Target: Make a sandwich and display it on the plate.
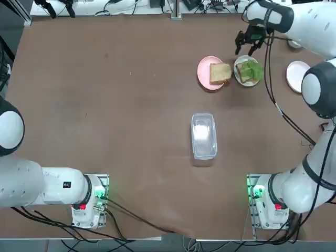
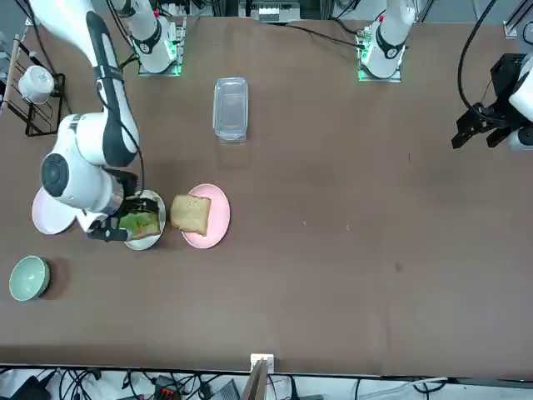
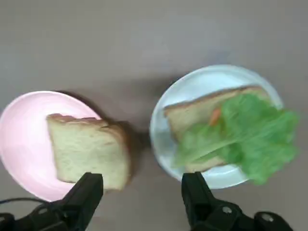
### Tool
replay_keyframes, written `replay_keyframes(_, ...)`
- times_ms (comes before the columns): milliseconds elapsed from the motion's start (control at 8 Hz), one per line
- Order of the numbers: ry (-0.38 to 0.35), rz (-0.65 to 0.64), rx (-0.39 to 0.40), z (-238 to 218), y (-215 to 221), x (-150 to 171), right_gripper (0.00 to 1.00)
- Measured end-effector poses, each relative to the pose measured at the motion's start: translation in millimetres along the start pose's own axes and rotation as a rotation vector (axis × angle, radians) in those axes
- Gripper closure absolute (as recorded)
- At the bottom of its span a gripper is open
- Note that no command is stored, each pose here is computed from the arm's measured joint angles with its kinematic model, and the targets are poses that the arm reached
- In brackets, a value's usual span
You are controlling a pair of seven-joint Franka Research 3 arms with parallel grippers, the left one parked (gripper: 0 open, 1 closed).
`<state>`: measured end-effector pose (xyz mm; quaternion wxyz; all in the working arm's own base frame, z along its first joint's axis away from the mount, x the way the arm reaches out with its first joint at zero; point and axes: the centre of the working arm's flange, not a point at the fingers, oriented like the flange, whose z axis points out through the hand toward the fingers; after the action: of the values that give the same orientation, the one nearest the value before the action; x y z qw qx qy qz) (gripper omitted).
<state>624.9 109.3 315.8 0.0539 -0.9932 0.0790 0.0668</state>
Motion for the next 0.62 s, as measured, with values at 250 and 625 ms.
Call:
replay_keyframes(250,0.031,0.112,0.027,21.3,-24.0,-14.8,0.01)
replay_keyframes(625,0.086,0.146,0.019,70.6,-24.4,-45.4,0.0)
